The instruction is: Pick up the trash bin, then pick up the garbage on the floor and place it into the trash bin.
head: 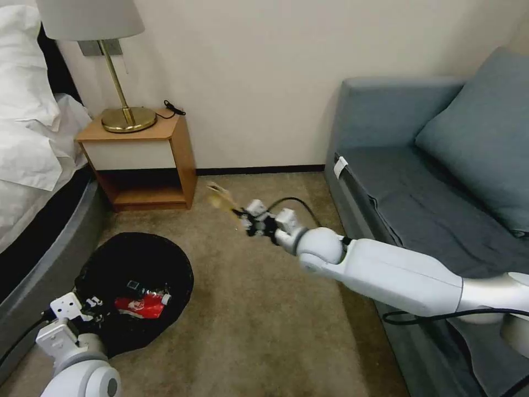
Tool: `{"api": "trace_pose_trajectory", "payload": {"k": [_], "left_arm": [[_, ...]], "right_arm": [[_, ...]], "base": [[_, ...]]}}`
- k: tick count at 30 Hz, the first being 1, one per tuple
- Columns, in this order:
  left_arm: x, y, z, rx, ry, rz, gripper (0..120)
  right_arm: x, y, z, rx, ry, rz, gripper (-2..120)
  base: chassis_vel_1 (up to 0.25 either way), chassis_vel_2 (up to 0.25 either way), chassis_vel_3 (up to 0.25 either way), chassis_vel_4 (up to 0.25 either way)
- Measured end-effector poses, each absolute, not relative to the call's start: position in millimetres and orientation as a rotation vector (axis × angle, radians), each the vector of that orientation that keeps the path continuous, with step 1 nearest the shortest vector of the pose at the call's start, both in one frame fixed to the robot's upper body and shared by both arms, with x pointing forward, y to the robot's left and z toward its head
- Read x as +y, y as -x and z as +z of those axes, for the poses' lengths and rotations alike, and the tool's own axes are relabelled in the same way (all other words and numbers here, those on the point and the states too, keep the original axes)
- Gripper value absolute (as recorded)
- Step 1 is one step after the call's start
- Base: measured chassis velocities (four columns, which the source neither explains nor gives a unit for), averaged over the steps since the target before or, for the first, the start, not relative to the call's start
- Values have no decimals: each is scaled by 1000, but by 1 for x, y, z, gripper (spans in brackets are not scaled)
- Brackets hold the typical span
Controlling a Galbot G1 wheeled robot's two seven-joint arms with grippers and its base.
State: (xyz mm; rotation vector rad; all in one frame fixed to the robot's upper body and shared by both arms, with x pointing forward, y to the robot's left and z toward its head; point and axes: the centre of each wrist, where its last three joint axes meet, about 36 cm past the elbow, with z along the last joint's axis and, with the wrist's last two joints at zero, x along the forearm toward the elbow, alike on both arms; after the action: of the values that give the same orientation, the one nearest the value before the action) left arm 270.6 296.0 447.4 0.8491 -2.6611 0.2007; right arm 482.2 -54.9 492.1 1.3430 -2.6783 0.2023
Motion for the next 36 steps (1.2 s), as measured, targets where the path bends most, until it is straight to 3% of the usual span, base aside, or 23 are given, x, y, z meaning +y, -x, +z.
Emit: {"api": "trace_pose_trajectory", "payload": {"k": [2,12,16,20,36], "left_arm": [[296,-271,448,-2662,-848,201,2],[295,-270,448,-2662,-847,201,2],[292,-273,449,-2667,-838,204,2],[292,-274,450,-2668,-842,203,2],[287,-279,450,-2668,-822,212,2]], "right_arm": [[-34,-462,498,-2624,-1358,104,0],[-31,-460,496,-2613,-1345,92,0],[6,-442,448,-2513,-1300,151,0],[40,-426,446,-2476,-1387,145,0],[81,-403,450,-2425,-1517,142,0]], "base": [[0,0,0,0],[0,0,0,0],[0,0,0,0],[0,0,0,0],[0,0,0,0]]}}
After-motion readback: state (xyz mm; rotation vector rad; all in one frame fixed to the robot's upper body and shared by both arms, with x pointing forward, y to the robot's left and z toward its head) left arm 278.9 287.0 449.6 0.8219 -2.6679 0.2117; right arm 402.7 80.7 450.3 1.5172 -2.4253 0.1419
